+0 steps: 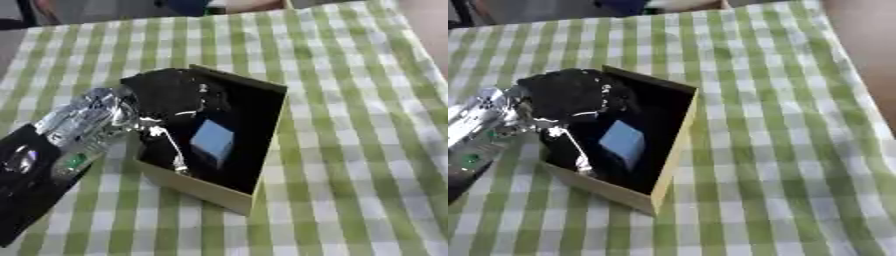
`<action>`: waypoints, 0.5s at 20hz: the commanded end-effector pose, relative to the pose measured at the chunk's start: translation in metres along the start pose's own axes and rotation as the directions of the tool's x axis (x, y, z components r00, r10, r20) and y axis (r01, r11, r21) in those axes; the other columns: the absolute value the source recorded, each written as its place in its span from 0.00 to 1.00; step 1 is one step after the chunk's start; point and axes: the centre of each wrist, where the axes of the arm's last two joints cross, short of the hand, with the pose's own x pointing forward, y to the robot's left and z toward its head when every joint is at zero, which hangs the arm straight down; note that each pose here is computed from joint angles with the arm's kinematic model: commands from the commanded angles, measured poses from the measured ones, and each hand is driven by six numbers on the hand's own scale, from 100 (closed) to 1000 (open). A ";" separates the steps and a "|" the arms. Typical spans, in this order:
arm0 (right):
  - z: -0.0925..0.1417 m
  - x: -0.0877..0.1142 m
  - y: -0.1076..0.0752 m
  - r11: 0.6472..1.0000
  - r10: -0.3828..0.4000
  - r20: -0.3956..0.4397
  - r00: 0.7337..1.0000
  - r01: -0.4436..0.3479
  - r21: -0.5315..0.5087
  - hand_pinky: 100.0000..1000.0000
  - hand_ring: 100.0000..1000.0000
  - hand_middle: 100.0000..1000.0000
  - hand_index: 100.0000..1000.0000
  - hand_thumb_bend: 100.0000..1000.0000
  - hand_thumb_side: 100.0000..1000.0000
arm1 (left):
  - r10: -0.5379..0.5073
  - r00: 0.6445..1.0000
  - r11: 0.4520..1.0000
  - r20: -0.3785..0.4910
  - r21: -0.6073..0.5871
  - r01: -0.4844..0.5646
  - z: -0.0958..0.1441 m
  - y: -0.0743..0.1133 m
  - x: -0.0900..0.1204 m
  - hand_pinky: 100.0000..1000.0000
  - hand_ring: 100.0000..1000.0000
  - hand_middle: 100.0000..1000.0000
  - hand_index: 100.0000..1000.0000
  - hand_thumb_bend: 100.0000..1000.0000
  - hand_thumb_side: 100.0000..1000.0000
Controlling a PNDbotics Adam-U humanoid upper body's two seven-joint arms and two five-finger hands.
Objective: Pick up objects on the table and place them in the box.
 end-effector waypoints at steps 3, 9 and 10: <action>-0.004 0.006 -0.004 1.000 0.008 0.028 1.000 -0.008 -0.007 0.65 0.69 0.62 0.83 0.00 1.00 | 0.010 0.999 0.999 -0.046 0.031 -0.008 0.014 0.012 -0.016 0.83 0.86 0.81 0.88 0.89 0.56; -0.004 0.005 -0.004 1.000 0.008 0.024 1.000 -0.008 -0.008 0.65 0.69 0.62 0.83 0.00 1.00 | 0.038 0.998 0.996 -0.040 0.078 -0.035 0.020 0.022 -0.020 0.81 0.84 0.80 0.88 0.87 0.58; -0.004 0.005 -0.004 1.000 0.008 0.023 1.000 -0.008 -0.008 0.65 0.69 0.62 0.83 0.00 1.00 | 0.037 0.999 0.996 -0.039 0.086 -0.034 0.021 0.025 -0.021 0.81 0.84 0.80 0.87 0.86 0.58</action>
